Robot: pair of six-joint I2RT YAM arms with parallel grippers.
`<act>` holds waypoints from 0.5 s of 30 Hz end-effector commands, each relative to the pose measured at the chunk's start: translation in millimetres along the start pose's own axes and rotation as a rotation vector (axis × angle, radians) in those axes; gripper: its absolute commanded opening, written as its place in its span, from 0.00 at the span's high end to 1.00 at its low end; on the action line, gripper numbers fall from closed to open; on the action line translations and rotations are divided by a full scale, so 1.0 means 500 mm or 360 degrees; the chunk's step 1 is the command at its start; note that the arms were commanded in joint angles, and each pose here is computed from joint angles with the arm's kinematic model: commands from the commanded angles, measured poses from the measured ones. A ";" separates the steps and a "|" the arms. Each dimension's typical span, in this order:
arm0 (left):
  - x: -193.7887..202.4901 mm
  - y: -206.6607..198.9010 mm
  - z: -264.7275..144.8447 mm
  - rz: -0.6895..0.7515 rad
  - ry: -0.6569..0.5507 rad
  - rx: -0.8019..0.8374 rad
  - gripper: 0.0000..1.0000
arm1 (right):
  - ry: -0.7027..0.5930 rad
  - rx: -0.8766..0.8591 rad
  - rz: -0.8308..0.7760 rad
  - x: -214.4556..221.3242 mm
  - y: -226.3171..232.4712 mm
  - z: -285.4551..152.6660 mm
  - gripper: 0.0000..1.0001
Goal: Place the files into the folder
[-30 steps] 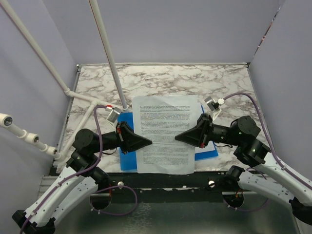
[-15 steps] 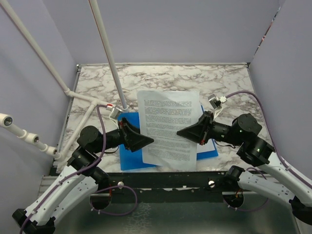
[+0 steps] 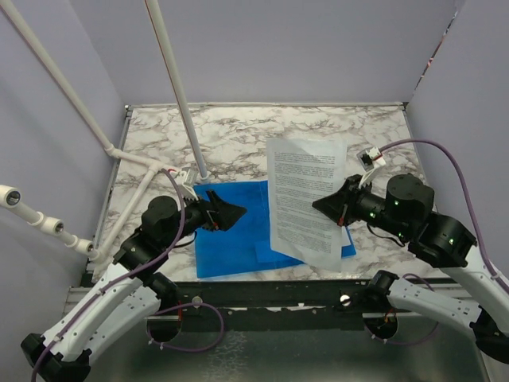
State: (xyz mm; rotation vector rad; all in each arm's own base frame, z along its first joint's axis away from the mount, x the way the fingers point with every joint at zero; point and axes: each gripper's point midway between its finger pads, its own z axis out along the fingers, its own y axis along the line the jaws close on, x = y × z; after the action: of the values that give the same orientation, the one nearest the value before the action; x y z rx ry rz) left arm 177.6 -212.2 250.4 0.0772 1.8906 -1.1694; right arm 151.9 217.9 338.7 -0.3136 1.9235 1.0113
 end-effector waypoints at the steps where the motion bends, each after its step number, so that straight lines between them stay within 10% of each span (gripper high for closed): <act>1: -0.027 0.071 0.015 0.0036 -0.0082 -0.0314 0.09 | 0.0177 0.0482 -0.0047 0.045 -0.110 -0.028 1.00; 15: 0.083 0.200 0.083 -0.0051 0.0264 -0.0657 0.01 | 0.0484 0.0800 -0.0066 0.073 -0.168 0.018 1.00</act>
State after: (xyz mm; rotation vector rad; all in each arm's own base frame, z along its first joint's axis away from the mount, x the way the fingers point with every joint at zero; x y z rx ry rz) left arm 219.9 -208.6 163.2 -0.0474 2.1919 -0.8639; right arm 181.1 183.7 270.0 -0.2205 2.2957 0.5119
